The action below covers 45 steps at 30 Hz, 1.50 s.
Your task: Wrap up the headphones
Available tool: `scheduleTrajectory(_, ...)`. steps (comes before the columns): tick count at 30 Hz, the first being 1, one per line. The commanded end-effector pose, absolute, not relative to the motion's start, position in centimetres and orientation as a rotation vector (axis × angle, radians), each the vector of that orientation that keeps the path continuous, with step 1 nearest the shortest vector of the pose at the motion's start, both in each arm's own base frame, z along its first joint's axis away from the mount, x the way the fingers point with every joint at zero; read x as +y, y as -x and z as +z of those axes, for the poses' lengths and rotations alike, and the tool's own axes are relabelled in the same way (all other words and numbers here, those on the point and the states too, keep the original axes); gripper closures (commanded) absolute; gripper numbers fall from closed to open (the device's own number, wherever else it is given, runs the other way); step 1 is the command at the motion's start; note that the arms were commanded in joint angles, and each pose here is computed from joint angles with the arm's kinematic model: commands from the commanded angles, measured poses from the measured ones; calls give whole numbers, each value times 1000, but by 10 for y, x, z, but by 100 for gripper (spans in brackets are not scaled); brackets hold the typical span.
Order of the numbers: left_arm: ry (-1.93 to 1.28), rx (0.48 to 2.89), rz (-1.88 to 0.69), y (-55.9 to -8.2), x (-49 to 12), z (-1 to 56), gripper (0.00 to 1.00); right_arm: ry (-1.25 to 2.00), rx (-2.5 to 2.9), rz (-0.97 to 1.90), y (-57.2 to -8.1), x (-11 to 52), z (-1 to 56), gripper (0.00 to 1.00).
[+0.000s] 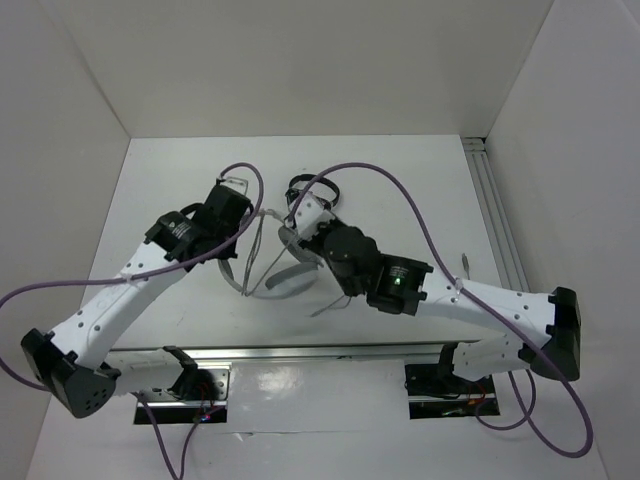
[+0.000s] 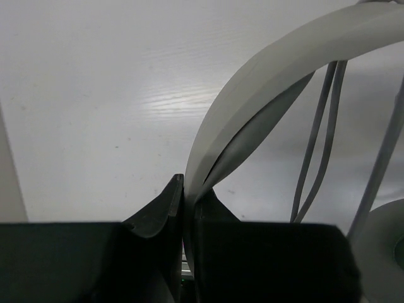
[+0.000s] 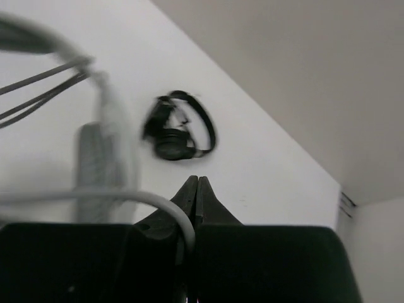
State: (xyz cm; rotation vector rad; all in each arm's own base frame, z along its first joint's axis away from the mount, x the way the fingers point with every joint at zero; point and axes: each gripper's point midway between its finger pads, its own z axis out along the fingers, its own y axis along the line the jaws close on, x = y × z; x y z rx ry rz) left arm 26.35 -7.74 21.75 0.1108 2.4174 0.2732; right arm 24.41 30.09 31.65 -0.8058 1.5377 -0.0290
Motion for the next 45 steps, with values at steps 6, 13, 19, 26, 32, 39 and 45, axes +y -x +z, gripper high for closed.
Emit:
scheduleTrajectory(6,-480,2356,-163,-210,-143,241,100,525,1442,-157,-332,244,380,96)
scheduleTrajectory(13,-574,2331,-264,-188,-151,250,100,558,1473,-96,-365,232,374,90)
scheduleTrajectory(19,-560,2307,-282,-189,-154,271,100,738,1460,319,-352,267,363,84)
scheduleTrajectory(26,-385,2218,-210,-199,-133,335,100,811,1517,734,-320,330,287,100)
scheduleTrajectory(32,-337,2161,-228,-199,-127,372,100,716,1580,838,-342,353,239,94)
scheduleTrajectory(39,-204,1981,-371,-200,-128,441,100,725,1498,1274,-322,413,219,67)
scheduleTrajectory(45,-50,1932,-322,-212,-114,461,100,738,1630,1405,-302,452,149,54)
